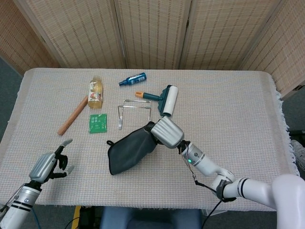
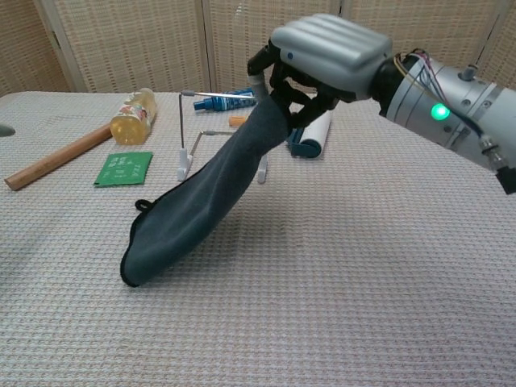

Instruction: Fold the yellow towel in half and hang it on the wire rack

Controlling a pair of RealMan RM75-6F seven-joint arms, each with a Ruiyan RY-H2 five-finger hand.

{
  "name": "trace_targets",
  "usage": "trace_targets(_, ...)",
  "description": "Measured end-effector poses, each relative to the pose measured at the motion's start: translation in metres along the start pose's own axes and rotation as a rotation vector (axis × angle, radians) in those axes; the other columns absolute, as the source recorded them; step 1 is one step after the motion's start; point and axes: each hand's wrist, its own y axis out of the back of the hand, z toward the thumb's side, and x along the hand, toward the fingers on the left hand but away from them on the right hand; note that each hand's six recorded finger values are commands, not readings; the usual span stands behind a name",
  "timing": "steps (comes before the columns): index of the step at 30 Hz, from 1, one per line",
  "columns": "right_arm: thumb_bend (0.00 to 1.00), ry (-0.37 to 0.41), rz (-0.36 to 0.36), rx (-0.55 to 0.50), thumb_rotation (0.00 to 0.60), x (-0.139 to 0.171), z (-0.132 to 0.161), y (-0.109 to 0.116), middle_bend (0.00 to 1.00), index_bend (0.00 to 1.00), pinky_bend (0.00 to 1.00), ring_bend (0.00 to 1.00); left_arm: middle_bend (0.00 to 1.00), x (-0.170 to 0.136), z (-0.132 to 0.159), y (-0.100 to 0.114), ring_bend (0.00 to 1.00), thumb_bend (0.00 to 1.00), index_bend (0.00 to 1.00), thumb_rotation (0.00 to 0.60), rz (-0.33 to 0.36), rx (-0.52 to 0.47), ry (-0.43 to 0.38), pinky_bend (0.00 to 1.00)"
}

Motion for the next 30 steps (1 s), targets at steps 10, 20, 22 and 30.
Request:
trace_targets(10, 0.44, -0.088, -0.093, 0.102, 0.6, -0.037, -0.01, 0.062, 0.86, 0.68, 1.0, 0.95, 0.77, -0.005, 0.0, 0.003, 0.69, 0.37, 0.0, 0.6, 0.008, -0.001, -0.002, 0.86)
trace_targets(20, 0.44, -0.153, -0.109, 0.201, 0.6, -0.076, -0.016, 0.081, 0.86, 0.68, 1.0, 0.95, 0.77, -0.01, -0.008, 0.004, 0.69, 0.37, 0.0, 0.6, 0.012, -0.004, 0.017, 0.86)
trace_targets(22, 0.44, -0.164, -0.11, 0.222, 0.6, -0.086, -0.016, 0.082, 0.86, 0.68, 1.0, 0.95, 0.77, -0.011, -0.01, 0.004, 0.69, 0.37, 0.0, 0.6, 0.01, -0.004, 0.021, 0.86)
trace_targets(30, 0.44, -0.214, -0.077, 0.284, 0.6, -0.118, -0.022, 0.07, 0.86, 0.68, 1.0, 0.95, 0.77, -0.016, -0.016, 0.005, 0.69, 0.37, 0.0, 0.6, 0.016, -0.009, 0.038, 0.86)
